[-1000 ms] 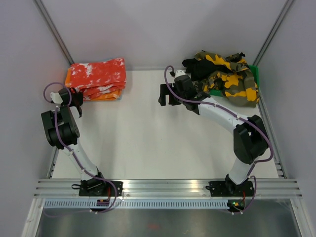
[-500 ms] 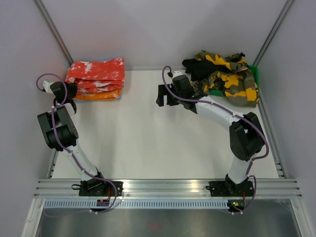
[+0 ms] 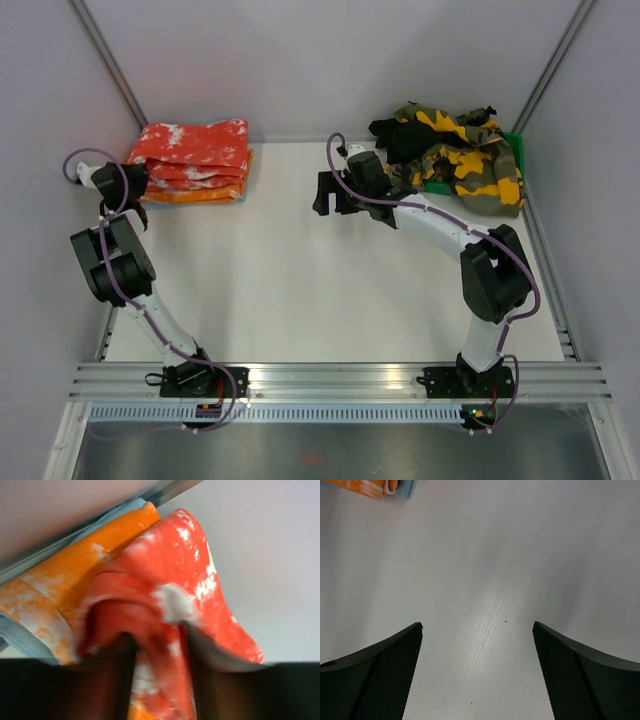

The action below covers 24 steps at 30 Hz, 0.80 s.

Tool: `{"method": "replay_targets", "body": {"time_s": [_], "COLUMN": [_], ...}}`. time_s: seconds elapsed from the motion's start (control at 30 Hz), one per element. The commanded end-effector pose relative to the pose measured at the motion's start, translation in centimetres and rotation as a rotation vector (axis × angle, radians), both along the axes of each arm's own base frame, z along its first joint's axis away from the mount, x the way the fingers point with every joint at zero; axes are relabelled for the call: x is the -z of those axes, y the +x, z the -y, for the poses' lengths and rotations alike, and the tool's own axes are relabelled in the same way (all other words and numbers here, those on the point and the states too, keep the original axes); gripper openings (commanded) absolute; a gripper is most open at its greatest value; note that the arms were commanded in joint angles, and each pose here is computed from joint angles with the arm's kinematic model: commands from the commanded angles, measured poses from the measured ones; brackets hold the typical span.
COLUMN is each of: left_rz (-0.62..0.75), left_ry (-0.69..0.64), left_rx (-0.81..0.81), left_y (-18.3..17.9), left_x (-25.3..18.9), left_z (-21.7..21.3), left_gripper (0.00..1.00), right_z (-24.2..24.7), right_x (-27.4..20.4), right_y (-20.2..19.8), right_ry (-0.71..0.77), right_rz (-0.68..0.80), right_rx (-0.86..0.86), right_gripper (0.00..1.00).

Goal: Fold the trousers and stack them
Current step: Neatly place the folded trousers to the corner

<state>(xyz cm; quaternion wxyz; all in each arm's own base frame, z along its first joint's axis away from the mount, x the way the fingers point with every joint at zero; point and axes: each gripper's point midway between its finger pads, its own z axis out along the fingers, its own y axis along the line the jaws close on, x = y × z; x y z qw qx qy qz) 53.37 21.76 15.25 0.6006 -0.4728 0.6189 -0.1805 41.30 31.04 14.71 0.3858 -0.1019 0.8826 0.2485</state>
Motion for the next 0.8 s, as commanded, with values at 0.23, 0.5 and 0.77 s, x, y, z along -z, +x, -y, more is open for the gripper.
{"method": "replay_targets", "body": {"time_s": [0.23,0.5,0.77], "left_rz": [0.083,0.183,0.225], "left_ry": [0.031,0.015,0.012], "left_rx": [0.084,0.139,0.173], "left_y": [-1.5,-4.4,-1.2], "left_x": [-5.4,-10.0,-12.1], "left_z": [-0.5,3.1,4.6], "left_gripper": [0.82,0.59,0.33], "right_z": [-1.1,-0.6,-0.3], "right_x": [-5.3,-6.4,-6.3], "right_y": [0.7,-0.6,-1.1], "right_ry": [0.096,0.103,0.123], "right_rz": [0.096,0.121,0.118], "right_rx": [-0.028,-0.052,-0.043], "right_gripper": [0.98,0.98,0.98]}}
